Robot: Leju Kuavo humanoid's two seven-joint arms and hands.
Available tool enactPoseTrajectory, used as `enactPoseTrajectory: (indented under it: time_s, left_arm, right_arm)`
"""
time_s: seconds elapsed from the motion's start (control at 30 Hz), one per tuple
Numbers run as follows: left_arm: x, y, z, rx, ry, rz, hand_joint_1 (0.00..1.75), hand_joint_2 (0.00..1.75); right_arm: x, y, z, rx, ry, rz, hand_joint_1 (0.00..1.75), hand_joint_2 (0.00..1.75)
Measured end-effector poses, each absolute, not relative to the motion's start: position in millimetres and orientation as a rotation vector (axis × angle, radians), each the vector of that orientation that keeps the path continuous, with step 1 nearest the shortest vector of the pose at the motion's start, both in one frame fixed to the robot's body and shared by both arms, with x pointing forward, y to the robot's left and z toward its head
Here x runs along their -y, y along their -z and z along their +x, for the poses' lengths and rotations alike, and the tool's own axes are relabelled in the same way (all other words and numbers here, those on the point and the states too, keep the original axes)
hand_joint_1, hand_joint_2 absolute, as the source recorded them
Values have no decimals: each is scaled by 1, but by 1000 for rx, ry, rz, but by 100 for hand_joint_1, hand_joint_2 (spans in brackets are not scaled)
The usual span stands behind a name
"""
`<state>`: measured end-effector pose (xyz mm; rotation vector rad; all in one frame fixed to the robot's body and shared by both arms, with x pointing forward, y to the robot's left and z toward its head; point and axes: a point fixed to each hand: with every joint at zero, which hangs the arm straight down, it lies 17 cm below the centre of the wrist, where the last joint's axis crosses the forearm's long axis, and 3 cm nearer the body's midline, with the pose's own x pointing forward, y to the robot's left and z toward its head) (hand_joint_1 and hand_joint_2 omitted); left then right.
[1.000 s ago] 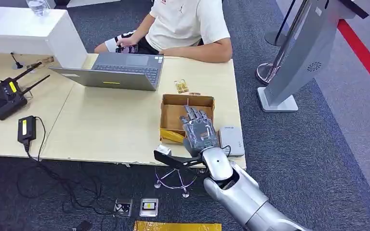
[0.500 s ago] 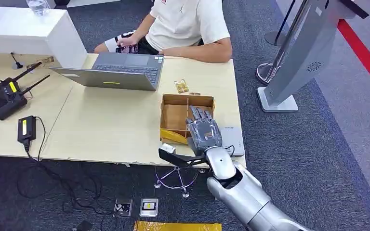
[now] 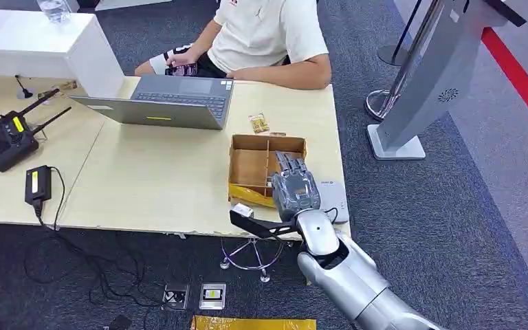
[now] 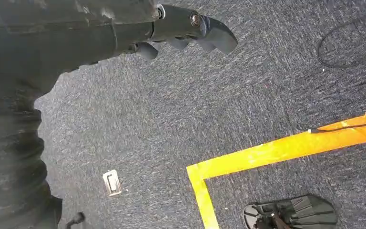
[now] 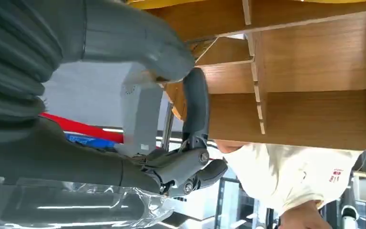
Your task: Pass the card to the sensor for recognition and then transmit it.
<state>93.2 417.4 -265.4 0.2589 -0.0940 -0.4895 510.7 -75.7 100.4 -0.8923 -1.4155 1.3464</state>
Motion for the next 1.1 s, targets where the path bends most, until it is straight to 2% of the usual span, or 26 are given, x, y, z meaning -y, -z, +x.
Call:
enactPoseTrajectory:
  time_s: [0.2, 0.3, 0.4, 0.5, 0.57, 0.7, 1.1]
  left_arm:
    - [-417, 265, 93, 94, 490, 259, 0, 175]
    - [-417, 265, 93, 95, 489, 259, 0, 175]
    - [-417, 265, 93, 95, 489, 260, 0, 175]
    - [-417, 265, 93, 95, 489, 260, 0, 175]
    - [-417, 265, 93, 95, 489, 260, 0, 175]
    - [-417, 265, 93, 95, 489, 260, 0, 175]
    - [-417, 265, 93, 95, 494, 259, 0, 175]
  right_arm:
    - [76, -101, 511, 1416, -1346, -892, 164, 175]
    - [76, -100, 511, 1411, -1350, -890, 159, 175]
    - [76, -99, 511, 1406, -1350, -890, 166, 175]
    - [77, -98, 511, 1402, -1349, -890, 166, 175]
    - [78, -98, 511, 1401, -1347, -892, 175, 175]
    - [78, -103, 512, 1418, -1335, -903, 175, 175]
    - [79, -175, 516, 1580, -1215, -1009, 175, 175]
